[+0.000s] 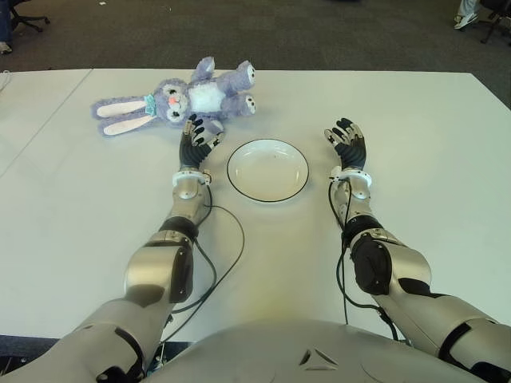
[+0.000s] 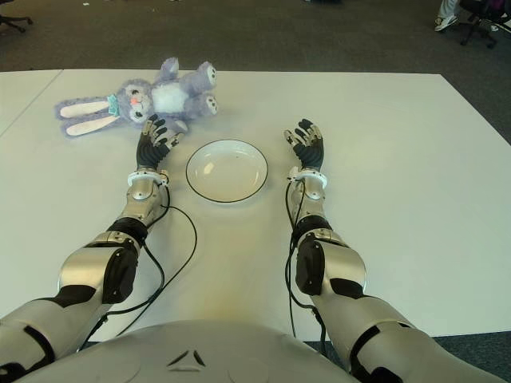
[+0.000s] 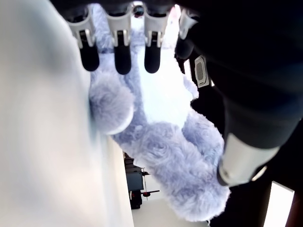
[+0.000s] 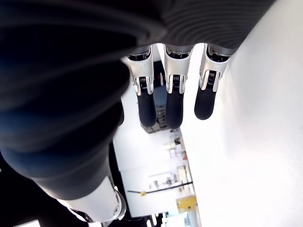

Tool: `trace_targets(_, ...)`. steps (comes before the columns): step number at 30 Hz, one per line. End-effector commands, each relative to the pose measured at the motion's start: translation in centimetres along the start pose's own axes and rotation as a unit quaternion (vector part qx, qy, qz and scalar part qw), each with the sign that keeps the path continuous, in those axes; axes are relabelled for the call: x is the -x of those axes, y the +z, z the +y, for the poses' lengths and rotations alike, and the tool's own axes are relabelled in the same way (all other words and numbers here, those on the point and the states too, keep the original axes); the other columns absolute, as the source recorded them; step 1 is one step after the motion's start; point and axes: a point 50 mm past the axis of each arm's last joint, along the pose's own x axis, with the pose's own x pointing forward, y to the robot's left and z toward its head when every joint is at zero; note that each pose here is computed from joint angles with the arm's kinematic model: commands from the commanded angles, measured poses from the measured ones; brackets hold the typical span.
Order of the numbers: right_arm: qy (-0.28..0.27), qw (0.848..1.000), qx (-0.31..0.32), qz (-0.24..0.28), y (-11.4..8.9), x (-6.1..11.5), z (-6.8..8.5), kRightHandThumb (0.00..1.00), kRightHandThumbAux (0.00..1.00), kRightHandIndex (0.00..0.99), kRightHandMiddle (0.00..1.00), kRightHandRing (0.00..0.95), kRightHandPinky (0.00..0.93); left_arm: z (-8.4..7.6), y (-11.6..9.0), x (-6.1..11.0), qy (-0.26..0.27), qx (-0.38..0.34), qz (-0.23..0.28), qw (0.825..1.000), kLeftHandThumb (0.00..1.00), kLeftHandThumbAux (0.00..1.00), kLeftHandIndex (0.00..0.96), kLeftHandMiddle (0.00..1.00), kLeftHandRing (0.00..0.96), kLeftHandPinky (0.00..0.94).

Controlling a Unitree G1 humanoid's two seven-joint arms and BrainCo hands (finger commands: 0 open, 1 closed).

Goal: Put the doll into the plate.

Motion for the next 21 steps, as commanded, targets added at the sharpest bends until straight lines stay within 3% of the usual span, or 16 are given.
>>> trace_targets(1,-0.064,0.970,-0.009,0.236,-10.01,7.50,-3.40,0.328,0.882,0.184,0.198,0.192,0.208,0.71,-10.25,8.02,0.012,-0.021,0.237,0.971,0.046,0.753,0.073,0.143,0.136,0.150)
trace_targets(21,-0.067,0.968,0.002,0.242,-10.01,7.42,-3.51,0.320,0.881,0.184,0.197,0.197,0.215,1.11,-9.93,7.73,0.029,-0.016,0.224,0.974,0.056,0.750,0.067,0.115,0.113,0.139)
